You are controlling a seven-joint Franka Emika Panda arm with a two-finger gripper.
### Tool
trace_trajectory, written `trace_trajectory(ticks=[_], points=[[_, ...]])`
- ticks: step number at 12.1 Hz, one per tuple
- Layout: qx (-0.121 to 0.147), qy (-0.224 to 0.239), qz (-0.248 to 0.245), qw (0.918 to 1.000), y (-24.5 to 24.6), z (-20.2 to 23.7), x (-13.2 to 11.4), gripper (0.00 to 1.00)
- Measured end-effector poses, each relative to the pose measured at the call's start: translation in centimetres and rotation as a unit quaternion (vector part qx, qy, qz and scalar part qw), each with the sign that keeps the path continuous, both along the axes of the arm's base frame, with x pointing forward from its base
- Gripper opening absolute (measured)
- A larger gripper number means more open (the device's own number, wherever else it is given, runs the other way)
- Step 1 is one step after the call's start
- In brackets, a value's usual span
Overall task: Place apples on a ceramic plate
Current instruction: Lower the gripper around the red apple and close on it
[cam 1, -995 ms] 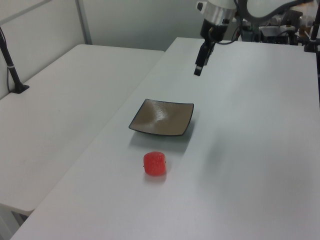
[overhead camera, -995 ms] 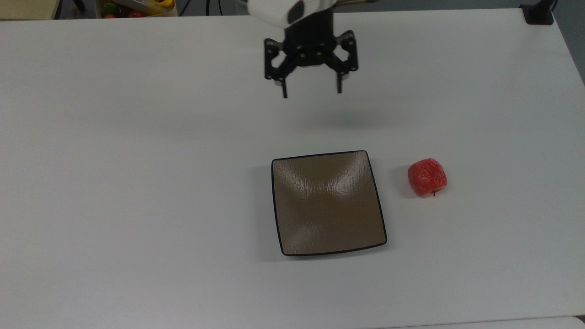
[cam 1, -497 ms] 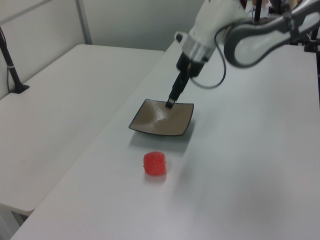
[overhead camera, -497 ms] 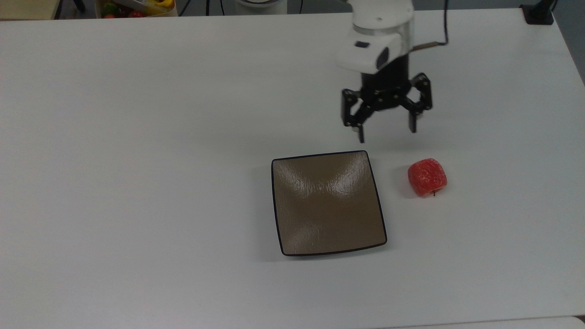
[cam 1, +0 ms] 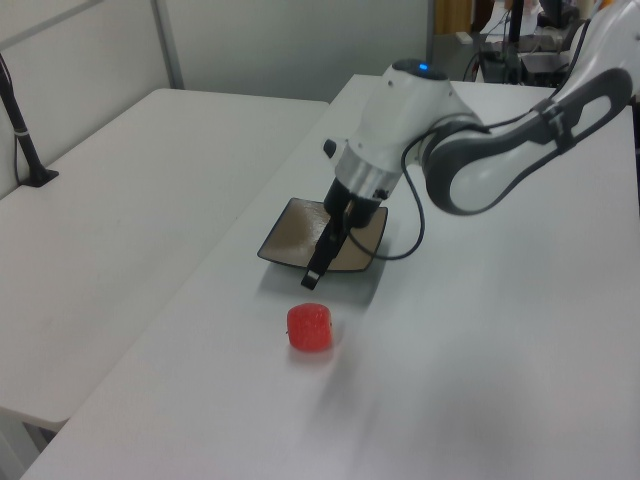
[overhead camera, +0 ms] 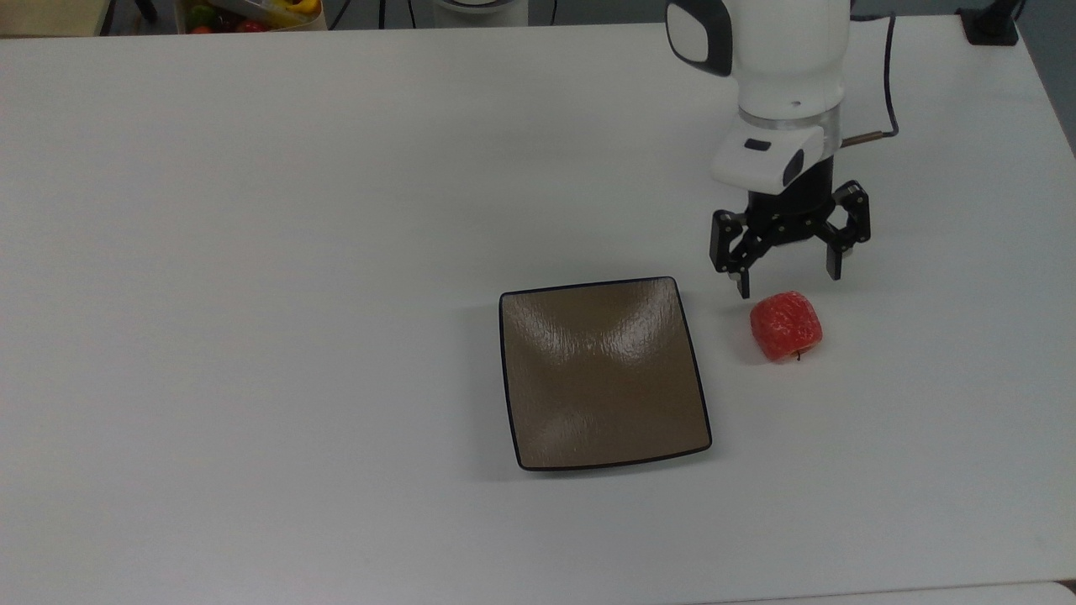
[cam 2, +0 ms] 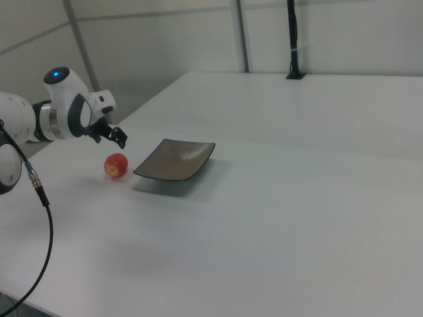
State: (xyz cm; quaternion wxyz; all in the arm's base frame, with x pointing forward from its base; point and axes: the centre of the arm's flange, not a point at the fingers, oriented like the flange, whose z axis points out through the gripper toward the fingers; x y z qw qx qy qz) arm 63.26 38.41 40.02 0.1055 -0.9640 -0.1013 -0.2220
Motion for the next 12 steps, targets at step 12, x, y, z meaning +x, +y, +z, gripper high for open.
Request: trace_trajectory(ticks=[12], points=[[-0.035,-0.037,0.014,0.9986,3.1,-8.5,0.3,0.71]])
